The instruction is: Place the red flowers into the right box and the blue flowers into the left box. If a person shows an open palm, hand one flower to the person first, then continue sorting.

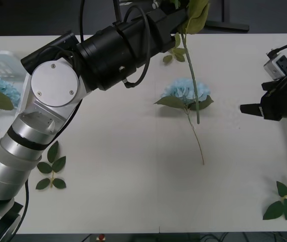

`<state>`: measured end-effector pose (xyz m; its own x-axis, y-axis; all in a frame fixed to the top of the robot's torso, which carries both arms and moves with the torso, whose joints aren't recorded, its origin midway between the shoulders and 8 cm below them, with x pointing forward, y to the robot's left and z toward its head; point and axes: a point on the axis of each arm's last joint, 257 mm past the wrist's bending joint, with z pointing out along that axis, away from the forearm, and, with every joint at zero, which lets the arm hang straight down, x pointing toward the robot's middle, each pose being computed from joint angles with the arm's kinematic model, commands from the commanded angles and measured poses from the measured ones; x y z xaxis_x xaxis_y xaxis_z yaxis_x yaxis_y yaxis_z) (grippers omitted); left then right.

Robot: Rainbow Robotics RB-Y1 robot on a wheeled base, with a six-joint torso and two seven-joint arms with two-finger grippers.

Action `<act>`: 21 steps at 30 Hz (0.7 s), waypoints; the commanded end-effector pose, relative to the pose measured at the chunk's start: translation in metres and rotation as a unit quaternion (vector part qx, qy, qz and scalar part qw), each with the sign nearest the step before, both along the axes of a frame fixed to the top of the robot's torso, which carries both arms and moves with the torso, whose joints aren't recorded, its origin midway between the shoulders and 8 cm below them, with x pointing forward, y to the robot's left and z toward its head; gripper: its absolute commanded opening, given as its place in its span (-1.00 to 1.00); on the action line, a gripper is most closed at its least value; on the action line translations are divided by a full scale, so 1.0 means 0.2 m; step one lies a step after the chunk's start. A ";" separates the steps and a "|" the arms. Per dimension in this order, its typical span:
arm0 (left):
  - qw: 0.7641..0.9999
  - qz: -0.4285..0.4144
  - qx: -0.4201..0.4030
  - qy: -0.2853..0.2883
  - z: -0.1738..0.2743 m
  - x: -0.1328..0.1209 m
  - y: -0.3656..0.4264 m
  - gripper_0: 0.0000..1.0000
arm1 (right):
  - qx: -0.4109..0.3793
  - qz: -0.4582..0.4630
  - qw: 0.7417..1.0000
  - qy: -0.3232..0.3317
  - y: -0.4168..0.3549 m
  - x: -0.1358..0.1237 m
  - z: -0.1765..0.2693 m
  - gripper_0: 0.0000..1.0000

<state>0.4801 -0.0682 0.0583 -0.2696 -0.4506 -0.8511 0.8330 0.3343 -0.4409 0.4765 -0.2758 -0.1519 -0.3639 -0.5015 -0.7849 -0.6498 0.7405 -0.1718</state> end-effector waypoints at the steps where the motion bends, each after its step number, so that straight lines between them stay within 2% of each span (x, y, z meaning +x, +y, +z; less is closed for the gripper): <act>1: 0.999 0.004 -0.008 -0.032 0.07 -0.05 -0.02 -1.00 | 0.102 0.021 0.994 0.017 0.10 -0.04 0.12 1.00; 4: 0.999 0.003 -0.011 -0.031 0.07 -0.05 -0.03 -1.00 | 0.182 0.052 0.981 0.030 0.24 -0.10 0.21 1.00; 12: 1.000 -0.001 -0.011 -0.027 0.07 -0.06 -0.04 -1.00 | 0.323 0.131 0.936 0.055 0.46 -0.27 0.45 1.00; 16: 1.000 -0.002 -0.013 -0.026 0.07 -0.06 -0.04 -1.00 | 0.334 0.177 0.924 0.052 0.53 -0.35 0.48 1.00; 21: 1.000 -0.004 -0.013 -0.025 0.07 -0.07 -0.05 -1.00 | 0.321 0.202 0.924 0.054 0.56 -0.39 0.40 1.00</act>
<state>0.4760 -0.0761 0.0626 -0.2766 -0.4705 -0.8379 0.8348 0.3143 -0.4520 0.4004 -0.1729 -0.0707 -0.3817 -0.0458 -0.9232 -0.8568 0.3923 0.3347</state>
